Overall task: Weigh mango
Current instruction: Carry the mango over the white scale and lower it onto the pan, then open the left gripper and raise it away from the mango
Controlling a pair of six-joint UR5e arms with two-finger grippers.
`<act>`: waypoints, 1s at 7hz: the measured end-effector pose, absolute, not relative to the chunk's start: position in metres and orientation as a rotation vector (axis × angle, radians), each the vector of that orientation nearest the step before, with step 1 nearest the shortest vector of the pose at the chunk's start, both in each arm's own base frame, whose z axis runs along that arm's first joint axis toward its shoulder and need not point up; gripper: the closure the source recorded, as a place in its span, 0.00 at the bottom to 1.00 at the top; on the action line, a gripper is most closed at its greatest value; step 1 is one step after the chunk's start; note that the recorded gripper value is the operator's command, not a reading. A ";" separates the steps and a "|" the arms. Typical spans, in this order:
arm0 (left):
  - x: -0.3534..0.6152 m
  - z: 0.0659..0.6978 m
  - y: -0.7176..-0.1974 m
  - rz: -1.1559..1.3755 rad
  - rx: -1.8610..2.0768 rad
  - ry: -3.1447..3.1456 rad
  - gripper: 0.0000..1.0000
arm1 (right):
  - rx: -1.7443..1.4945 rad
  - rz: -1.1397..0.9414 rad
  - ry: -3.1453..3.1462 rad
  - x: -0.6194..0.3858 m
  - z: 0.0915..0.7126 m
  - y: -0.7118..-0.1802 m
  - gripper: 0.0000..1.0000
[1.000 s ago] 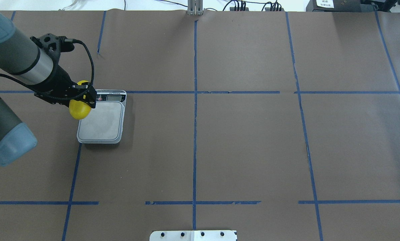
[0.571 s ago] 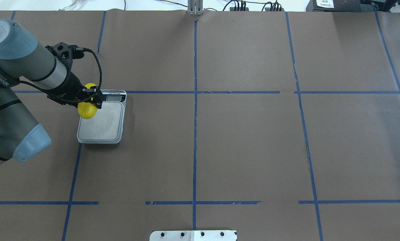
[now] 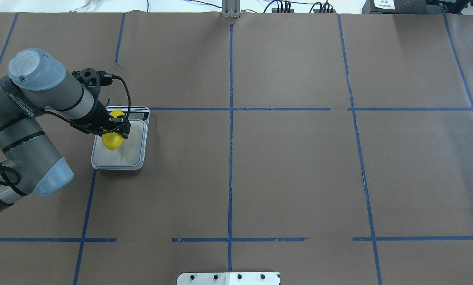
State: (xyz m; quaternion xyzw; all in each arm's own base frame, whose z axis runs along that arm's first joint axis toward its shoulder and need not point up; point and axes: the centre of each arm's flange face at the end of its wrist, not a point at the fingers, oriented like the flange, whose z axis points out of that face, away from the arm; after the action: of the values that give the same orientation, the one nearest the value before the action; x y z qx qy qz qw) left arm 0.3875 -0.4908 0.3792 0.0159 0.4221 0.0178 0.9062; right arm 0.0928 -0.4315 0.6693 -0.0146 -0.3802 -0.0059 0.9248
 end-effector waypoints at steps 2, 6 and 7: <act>0.391 0.382 -0.491 0.039 0.038 0.868 0.00 | -0.029 -0.013 -0.780 0.093 0.669 -0.432 0.00; 0.358 0.345 -0.490 0.036 0.121 0.911 0.00 | -0.029 -0.012 -0.780 0.093 0.669 -0.432 0.00; 0.319 0.329 -0.489 0.013 0.173 0.933 0.00 | -0.029 -0.012 -0.780 0.093 0.669 -0.432 0.00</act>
State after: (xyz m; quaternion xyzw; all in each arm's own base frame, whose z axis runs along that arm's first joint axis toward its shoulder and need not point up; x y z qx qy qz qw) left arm 0.3194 -0.4893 0.3290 0.0835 0.4490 0.0064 0.8896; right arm 0.0928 -0.4315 0.6691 -0.0143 -0.3802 -0.0061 0.9248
